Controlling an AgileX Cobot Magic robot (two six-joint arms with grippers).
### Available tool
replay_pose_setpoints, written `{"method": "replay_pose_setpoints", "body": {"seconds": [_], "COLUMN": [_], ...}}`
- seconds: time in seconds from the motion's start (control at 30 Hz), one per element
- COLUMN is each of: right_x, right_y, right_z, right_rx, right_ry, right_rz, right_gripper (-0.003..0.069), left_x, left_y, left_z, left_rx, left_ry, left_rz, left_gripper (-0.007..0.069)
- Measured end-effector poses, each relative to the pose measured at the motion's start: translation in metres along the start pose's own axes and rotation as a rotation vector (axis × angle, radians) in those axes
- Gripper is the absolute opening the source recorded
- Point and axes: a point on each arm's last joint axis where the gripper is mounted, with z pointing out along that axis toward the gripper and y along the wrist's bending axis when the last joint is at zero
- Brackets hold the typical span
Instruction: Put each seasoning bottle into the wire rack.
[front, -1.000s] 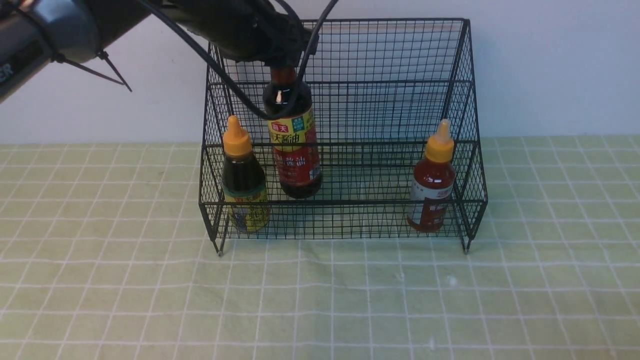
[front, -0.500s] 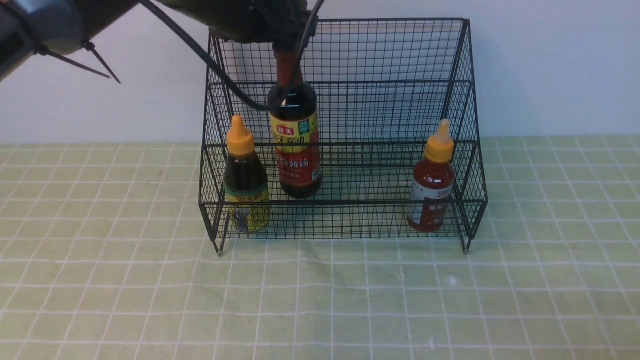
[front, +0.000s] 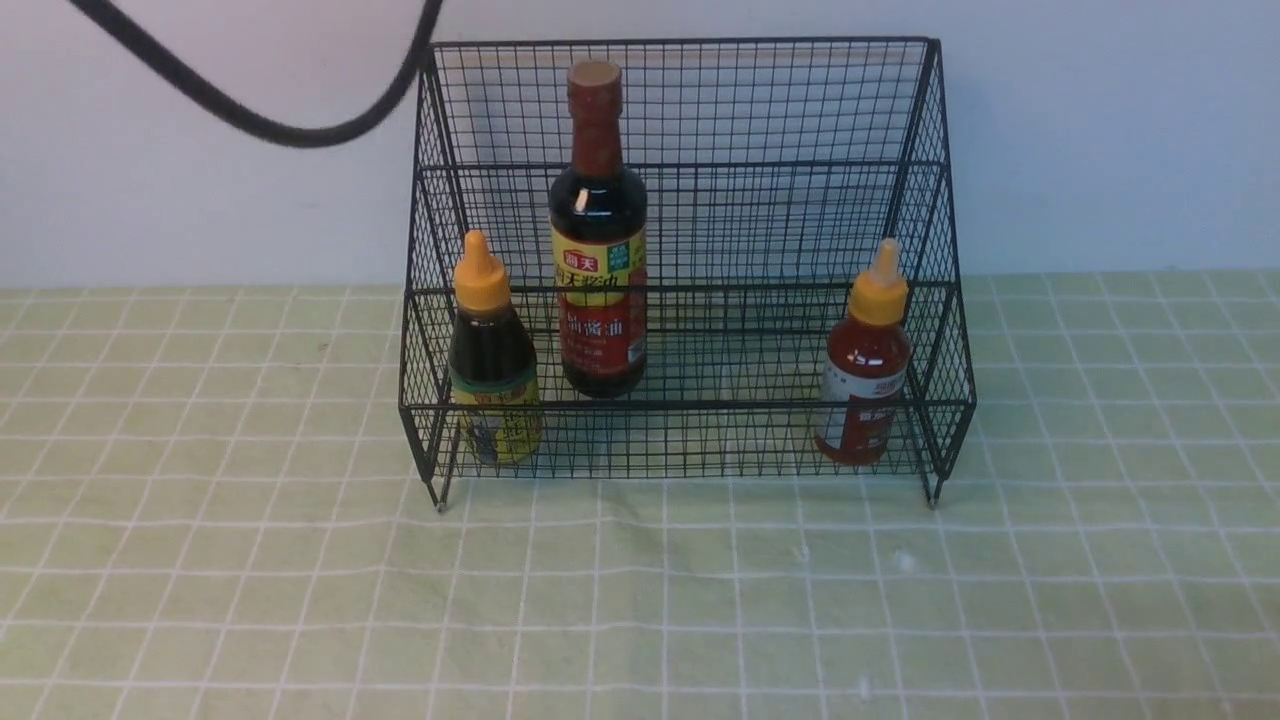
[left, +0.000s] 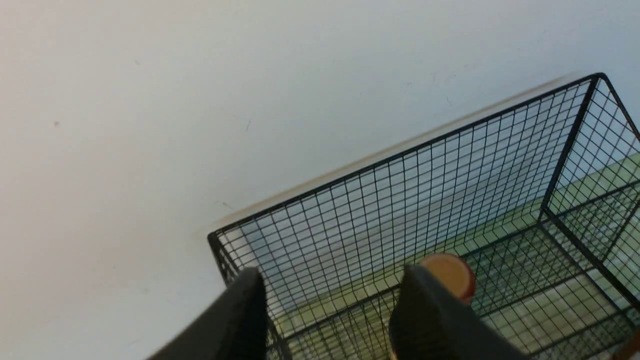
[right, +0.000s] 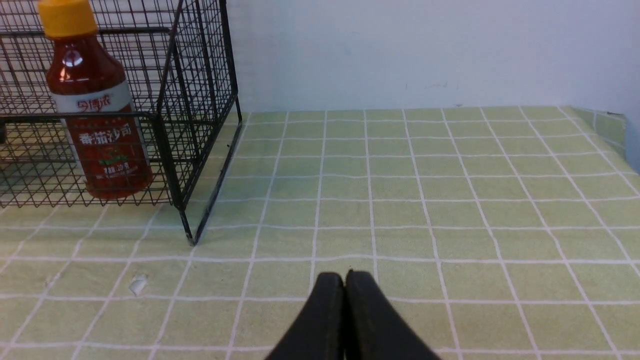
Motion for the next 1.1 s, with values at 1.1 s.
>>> {"method": "replay_pose_setpoints", "body": {"seconds": [1.1], "right_x": [0.0], "right_y": [0.0], "right_z": [0.0], "right_rx": [0.0], "right_ry": [0.0], "right_rz": [0.0], "right_gripper": [-0.0015], "left_x": [0.2], "left_y": [-0.01], "left_z": [-0.242], "left_rx": [-0.017], "left_ry": [-0.187], "left_rz": [-0.139], "left_gripper": [-0.0006]}}
